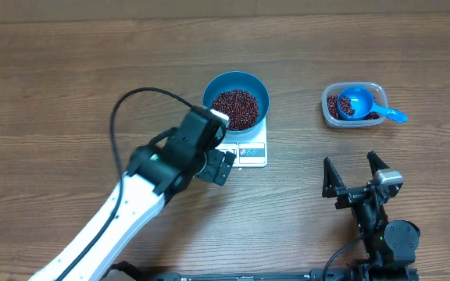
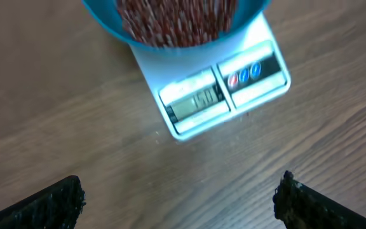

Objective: Scoop item into bowl and weigh 150g on scale

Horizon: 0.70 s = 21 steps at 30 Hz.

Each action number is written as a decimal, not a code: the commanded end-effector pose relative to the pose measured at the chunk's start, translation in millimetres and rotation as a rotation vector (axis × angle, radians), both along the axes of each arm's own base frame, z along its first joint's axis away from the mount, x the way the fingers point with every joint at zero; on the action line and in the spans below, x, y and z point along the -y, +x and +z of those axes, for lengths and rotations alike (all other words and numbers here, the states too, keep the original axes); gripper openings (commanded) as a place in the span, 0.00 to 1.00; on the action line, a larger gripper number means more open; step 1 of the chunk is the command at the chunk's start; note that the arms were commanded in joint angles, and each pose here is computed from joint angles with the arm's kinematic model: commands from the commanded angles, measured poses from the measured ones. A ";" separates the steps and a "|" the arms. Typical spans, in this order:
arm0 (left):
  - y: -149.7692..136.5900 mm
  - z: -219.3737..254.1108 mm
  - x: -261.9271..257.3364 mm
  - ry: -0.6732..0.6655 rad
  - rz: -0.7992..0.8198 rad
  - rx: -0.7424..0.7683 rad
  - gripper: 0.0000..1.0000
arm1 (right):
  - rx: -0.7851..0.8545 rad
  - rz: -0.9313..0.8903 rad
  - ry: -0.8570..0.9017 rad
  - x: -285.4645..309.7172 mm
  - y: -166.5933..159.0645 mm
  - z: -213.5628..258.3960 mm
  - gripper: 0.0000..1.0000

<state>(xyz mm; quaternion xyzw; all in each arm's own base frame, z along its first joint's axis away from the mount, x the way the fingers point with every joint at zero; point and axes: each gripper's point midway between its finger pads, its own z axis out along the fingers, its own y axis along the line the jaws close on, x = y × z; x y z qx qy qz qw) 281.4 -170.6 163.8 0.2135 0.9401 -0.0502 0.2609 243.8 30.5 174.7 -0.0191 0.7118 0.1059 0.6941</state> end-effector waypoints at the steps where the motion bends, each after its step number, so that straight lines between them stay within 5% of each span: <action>1: 6.6 28.6 -18.1 -0.001 0.004 0.146 1.00 | 0.004 -0.001 0.004 0.2 0.0 -1.5 1.00; 10: 29.2 25.3 -69.1 -0.200 0.168 0.379 1.00 | 0.004 -0.001 0.004 0.2 0.0 -1.5 1.00; 21: 6.9 -17.3 -96.8 -0.284 0.214 0.563 1.00 | 0.004 -0.001 0.004 0.2 0.0 -1.5 1.00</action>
